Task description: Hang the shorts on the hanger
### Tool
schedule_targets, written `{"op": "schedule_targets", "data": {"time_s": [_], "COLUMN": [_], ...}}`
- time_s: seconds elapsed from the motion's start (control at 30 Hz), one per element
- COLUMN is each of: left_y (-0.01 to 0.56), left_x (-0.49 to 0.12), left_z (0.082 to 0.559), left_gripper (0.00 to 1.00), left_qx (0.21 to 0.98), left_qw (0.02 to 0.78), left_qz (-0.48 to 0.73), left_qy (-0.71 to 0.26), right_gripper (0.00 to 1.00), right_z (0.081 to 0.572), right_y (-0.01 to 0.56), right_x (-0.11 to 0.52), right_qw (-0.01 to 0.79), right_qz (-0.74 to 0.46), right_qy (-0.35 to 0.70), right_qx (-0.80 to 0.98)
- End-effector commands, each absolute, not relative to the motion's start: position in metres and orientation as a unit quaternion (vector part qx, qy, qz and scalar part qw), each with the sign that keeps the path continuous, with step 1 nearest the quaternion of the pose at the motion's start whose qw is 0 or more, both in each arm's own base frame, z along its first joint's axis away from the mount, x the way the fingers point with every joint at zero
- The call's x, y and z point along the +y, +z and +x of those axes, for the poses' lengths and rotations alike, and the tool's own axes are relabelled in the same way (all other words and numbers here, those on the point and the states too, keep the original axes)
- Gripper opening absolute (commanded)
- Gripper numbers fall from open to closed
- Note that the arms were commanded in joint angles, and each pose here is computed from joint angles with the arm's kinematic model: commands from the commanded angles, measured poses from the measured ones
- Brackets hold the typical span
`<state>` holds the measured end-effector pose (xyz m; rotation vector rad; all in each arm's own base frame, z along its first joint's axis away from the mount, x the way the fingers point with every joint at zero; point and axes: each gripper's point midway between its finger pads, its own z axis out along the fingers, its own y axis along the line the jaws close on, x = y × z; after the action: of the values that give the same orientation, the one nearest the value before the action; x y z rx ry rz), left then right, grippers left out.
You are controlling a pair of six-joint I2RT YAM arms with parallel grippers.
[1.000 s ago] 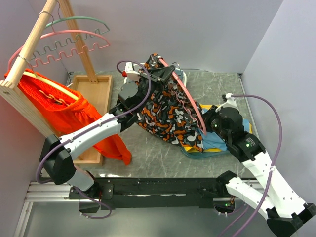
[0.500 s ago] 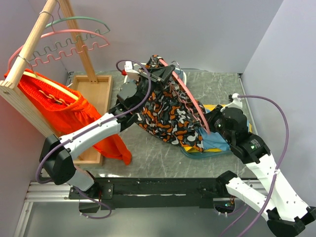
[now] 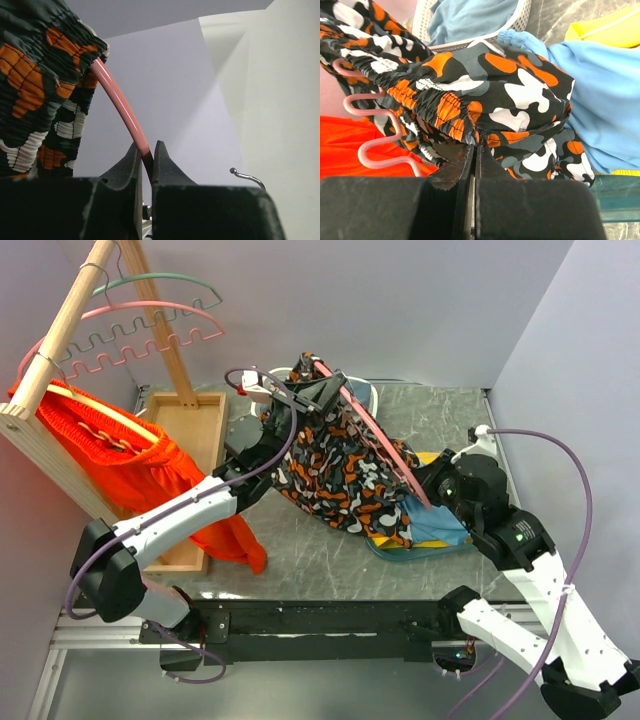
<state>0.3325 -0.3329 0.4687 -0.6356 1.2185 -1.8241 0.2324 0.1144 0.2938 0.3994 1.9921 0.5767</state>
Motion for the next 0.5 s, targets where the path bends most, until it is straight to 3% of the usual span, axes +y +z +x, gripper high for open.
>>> {"op": "schedule_targets", "data": {"time_s": [0.0,0.47], "left_y": [0.499,0.503], "left_x": [-0.266,-0.267], "left_z": [0.360,0.352], "left_gripper": [0.01,0.01], "left_qx": [0.423,0.424], "left_qw": [0.568,0.573], "left_qz": [-0.247,-0.221], "left_qy": [-0.661,-0.665], "right_gripper": [0.00,0.00], "right_z": [0.224,0.236], "right_y": [0.305,0.302], "right_x": [0.107,0.102], "right_qw": [0.495,0.496], "right_qz": [0.150,0.164], "right_qy": [0.227,0.217], "right_qx": [0.826,0.825]}}
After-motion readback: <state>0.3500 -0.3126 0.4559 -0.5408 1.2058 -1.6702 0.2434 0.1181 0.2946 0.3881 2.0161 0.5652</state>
